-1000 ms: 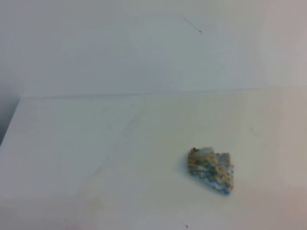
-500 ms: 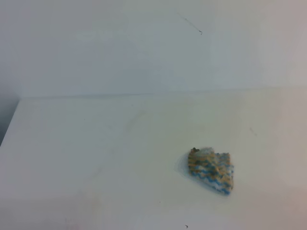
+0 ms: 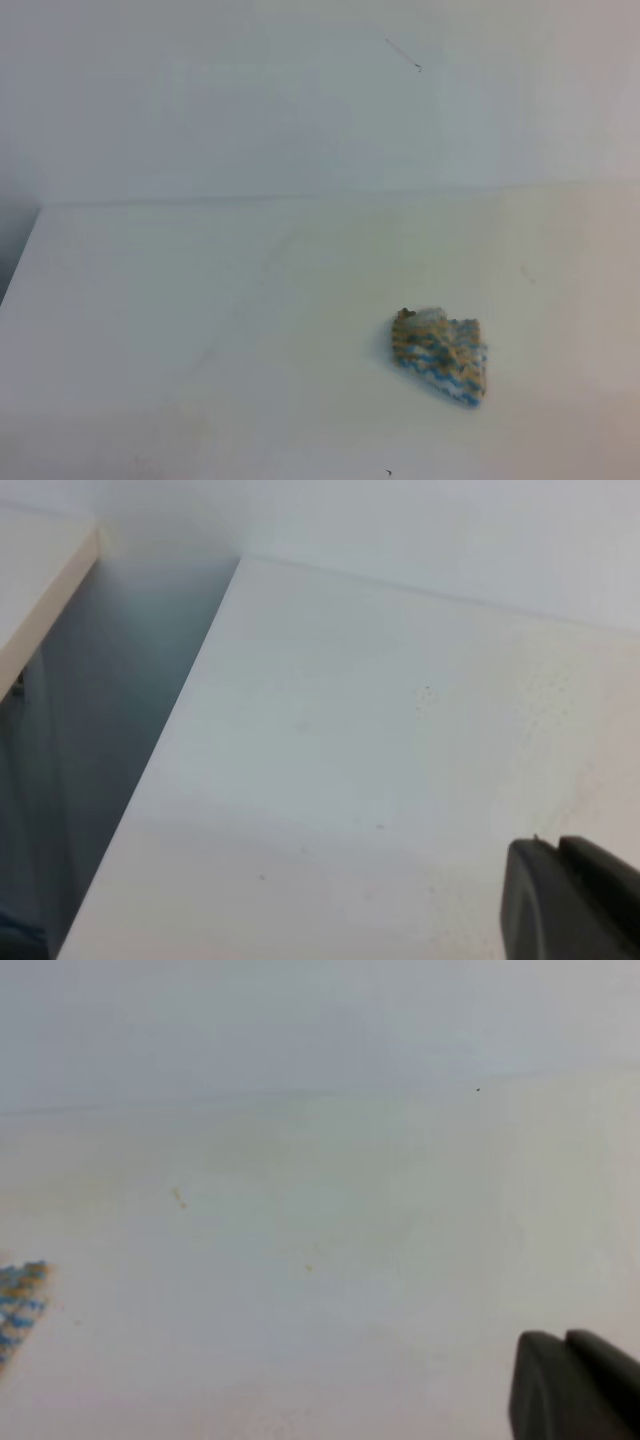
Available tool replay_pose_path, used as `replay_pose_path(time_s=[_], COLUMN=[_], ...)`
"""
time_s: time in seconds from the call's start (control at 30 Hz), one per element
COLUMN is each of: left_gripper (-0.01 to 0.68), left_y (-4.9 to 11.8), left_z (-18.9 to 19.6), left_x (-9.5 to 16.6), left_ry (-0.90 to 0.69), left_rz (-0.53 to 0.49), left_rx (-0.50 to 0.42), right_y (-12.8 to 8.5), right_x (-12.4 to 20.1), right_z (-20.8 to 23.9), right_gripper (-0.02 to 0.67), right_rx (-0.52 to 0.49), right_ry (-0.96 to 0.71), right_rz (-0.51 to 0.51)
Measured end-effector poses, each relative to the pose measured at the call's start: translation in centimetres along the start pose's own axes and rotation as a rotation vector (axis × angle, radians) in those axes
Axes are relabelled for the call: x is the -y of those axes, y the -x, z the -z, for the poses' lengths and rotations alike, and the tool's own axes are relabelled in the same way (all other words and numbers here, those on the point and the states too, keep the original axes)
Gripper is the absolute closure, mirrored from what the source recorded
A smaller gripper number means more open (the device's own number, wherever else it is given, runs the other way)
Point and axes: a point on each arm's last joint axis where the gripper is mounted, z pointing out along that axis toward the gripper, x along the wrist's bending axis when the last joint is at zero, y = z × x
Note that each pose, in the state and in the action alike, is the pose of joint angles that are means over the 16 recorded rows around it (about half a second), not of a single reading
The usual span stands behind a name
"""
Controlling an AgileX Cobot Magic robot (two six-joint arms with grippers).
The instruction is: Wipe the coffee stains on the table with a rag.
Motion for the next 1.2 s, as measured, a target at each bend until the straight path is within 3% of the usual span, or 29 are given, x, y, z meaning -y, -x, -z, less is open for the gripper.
replay_pose_path(time_s=[1.2], left_gripper=[0.672], left_y=[-0.09], left_z=[0.03], left_x=[-0.17], left_ry=[0.006], left_rz=[0.006], left_rx=[-0.024], right_y=[0.0], right_x=[0.0], right_z=[0.0], right_gripper=[0.652], right_rx=[0.0], right_ry=[0.0], right_rz=[0.0])
